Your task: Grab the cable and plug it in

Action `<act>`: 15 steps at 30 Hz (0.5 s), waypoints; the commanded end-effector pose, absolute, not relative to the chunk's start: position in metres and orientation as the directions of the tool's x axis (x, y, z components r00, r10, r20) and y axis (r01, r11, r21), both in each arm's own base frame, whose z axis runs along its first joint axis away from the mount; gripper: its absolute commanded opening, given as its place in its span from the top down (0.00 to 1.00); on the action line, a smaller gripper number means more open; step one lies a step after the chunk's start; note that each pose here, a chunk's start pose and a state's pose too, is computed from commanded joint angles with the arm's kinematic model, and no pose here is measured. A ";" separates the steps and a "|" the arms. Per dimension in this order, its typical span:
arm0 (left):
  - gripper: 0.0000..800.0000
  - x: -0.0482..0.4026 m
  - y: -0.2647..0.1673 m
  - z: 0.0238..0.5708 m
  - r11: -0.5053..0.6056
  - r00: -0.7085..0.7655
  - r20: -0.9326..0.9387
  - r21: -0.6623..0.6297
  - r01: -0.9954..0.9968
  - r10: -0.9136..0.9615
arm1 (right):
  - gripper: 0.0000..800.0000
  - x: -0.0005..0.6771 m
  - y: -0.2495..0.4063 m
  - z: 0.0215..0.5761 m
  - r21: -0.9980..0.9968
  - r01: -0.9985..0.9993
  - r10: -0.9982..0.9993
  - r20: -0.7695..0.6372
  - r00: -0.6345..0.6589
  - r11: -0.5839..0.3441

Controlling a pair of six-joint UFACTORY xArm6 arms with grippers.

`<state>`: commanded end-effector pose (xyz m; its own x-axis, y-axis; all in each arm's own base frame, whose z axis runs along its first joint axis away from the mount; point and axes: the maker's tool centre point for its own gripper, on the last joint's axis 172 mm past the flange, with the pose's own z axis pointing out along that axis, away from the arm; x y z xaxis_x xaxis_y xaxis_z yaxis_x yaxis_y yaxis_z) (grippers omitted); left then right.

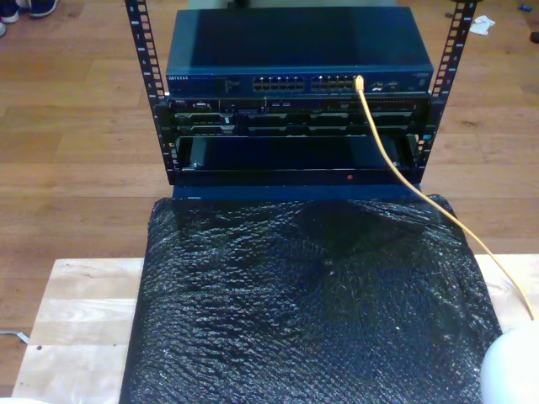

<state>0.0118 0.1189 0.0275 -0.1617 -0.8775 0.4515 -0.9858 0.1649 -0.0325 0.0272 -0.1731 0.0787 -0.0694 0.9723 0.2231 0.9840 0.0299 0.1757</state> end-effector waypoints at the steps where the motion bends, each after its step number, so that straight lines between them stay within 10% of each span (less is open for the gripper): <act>1: 0.00 0.012 0.119 0.028 0.165 -0.162 0.451 -0.033 -0.986 -0.878 | 0.00 0.027 -0.174 0.077 0.174 0.984 0.973 0.219 -0.069 0.031; 15: 0.00 0.012 0.119 0.028 0.164 -0.160 0.452 -0.032 -0.986 -0.878 | 0.00 0.025 -0.166 0.054 0.163 0.986 0.978 0.199 -0.057 0.024</act>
<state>0.0118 0.1189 0.0275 -0.1602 -0.8778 0.4515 -0.9860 0.1636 -0.0319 0.0248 -0.1663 0.0535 -0.0569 0.9784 0.1988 0.9863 0.0242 0.1631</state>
